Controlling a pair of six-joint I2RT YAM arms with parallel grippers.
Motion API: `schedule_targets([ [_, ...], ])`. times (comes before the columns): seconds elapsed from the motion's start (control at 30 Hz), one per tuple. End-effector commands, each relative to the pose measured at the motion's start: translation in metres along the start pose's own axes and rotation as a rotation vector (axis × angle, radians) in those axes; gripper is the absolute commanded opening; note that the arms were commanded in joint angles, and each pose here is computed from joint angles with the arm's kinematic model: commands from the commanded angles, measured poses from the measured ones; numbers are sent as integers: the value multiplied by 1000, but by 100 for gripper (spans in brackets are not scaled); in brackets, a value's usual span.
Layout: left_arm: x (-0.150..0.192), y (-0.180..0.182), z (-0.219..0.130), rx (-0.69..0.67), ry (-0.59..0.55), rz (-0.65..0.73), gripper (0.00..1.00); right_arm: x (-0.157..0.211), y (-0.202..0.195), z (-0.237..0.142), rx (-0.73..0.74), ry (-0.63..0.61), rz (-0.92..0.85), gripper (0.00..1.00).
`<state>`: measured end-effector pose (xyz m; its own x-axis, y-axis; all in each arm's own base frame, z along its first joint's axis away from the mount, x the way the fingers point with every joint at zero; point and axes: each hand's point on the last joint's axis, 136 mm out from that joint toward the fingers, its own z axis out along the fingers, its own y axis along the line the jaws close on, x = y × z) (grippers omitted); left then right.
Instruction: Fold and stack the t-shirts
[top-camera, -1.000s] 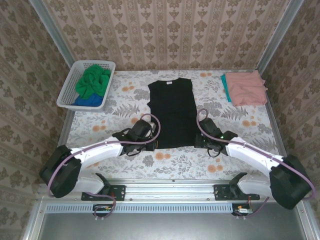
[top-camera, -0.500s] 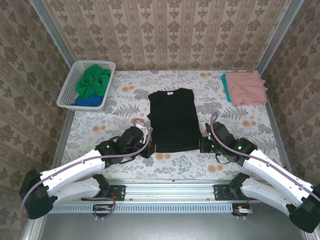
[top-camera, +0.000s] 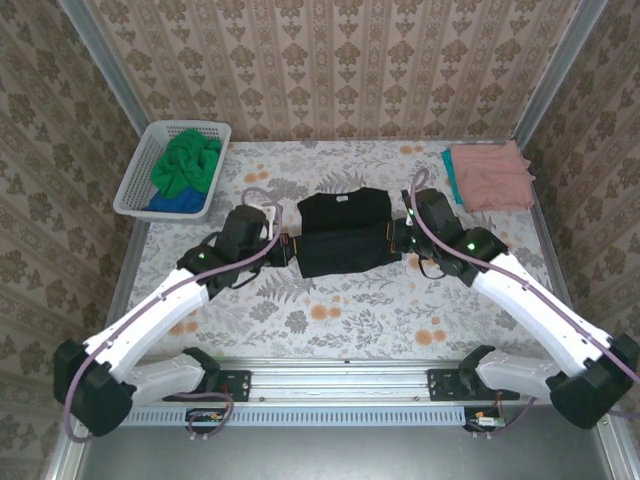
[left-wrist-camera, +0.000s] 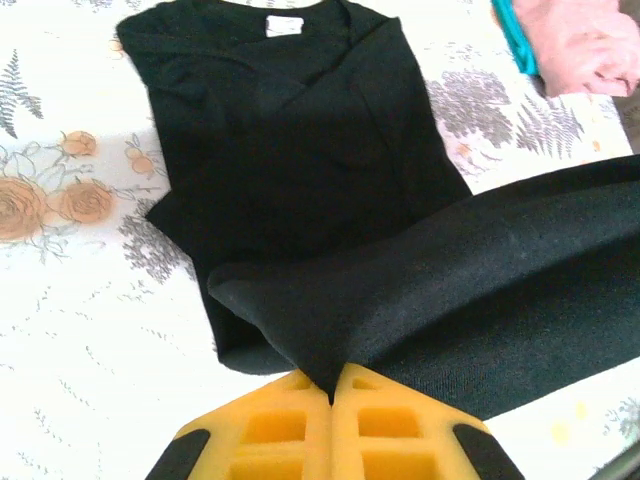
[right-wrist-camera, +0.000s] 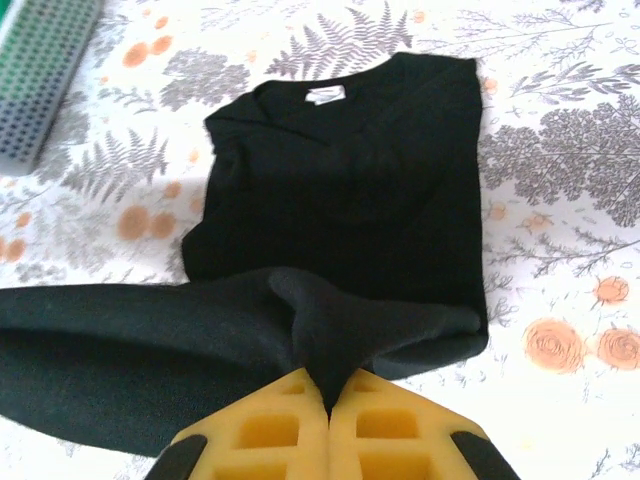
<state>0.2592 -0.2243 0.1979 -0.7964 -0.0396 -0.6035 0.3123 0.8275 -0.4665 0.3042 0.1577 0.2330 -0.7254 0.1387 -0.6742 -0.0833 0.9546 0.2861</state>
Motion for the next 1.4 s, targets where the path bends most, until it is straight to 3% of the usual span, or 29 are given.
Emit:
schedule_targets([
  [0.0, -30, -3, 8, 42, -16, 41, 0, -31, -3, 12, 0, -41, -1, 0],
  [0.17, -55, 18, 39, 22, 13, 4, 0, -59, -4, 43, -40, -41, 25, 0],
  [0.6, -102, 78, 136, 49, 125, -113, 0, -70, -36, 165, -77, 163, 85, 2],
  [0.7, -104, 90, 161, 67, 174, -144, 13, -62, -49, 195, -60, 222, 106, 8],
  [0.8, -111, 100, 176, 64, 184, -154, 17, -61, -60, 216, -45, 256, 126, 17],
  [0.87, -114, 106, 184, 68, 196, -161, 17, -66, -64, 225, -44, 257, 129, 13],
  [0.97, -122, 118, 191, 53, 209, -173, 20, -78, -71, 231, -27, 254, 131, 31],
  [1.03, -127, 126, 191, 36, 207, -177, 20, -85, -76, 229, -6, 250, 119, 28],
  [1.13, -136, 131, 185, 24, 188, -175, 29, -99, -84, 218, 30, 215, 111, 37],
  [1.23, -140, 132, 176, -2, 184, -159, 30, -108, -88, 201, 73, 175, 102, 41],
  [1.37, -138, 115, 159, -29, 154, -105, 29, -99, -59, 188, -33, 116, 78, 46],
])
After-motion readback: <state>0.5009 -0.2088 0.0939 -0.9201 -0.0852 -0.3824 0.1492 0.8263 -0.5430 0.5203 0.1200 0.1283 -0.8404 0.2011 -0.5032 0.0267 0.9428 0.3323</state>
